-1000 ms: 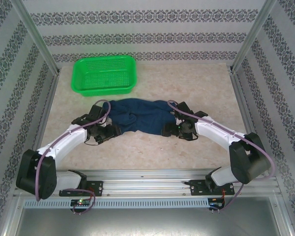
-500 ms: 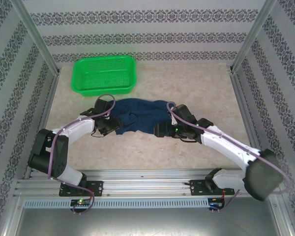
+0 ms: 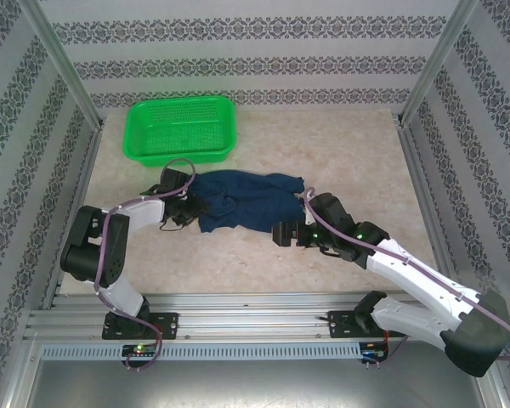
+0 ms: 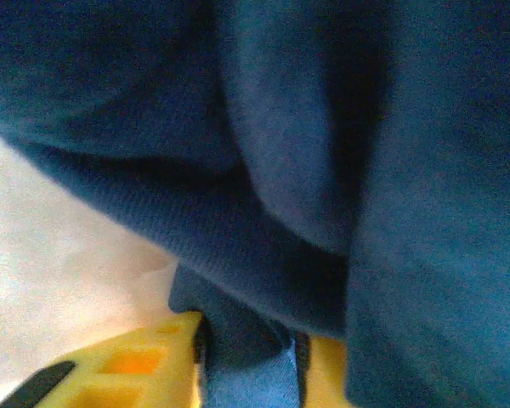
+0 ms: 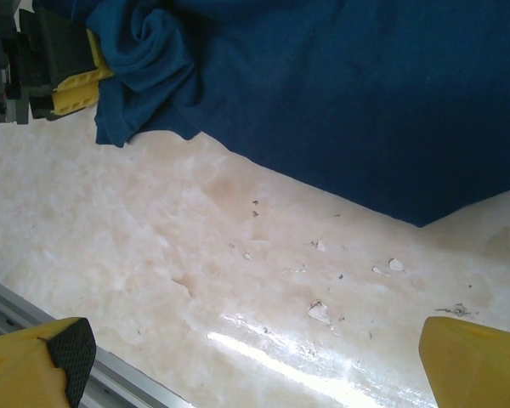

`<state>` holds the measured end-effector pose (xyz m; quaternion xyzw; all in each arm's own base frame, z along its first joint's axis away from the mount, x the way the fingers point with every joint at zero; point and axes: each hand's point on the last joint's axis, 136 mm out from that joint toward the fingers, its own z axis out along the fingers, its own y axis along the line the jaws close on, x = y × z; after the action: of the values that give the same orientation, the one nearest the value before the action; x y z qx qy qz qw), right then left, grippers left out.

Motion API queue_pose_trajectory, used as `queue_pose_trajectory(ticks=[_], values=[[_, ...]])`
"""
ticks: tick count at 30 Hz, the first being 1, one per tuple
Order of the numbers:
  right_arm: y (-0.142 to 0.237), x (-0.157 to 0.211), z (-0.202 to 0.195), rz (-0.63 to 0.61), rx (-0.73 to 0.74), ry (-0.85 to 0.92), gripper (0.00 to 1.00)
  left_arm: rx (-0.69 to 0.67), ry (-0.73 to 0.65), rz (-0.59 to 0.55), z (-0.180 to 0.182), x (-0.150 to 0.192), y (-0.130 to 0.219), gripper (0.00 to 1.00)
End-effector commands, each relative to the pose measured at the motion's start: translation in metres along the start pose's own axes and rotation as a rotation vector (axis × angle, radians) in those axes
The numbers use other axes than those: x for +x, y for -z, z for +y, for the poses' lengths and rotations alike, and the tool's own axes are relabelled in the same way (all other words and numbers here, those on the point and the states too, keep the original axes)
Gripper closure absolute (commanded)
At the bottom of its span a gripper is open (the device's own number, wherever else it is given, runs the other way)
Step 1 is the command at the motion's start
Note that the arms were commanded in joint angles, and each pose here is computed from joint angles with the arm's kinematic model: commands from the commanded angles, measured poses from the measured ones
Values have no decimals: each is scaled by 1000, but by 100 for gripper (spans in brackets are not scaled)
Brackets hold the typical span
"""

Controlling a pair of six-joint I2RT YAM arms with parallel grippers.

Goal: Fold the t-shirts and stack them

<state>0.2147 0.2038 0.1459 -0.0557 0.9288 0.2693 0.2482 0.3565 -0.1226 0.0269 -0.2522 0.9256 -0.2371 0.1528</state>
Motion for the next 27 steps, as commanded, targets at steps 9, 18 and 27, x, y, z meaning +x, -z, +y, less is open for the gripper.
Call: queue_pose_trajectory(ticks=[9,18,27], values=[[-9,7,-10,6,44,-11,2,183,-118,-38,-59,-16,28,100],[-13,4,-15,11,68,0,2,174,-234,-101,-81,-3,94,100],[-10,1,-24,13,81,-7,2,67,-370,-136,-88,8,139,100]])
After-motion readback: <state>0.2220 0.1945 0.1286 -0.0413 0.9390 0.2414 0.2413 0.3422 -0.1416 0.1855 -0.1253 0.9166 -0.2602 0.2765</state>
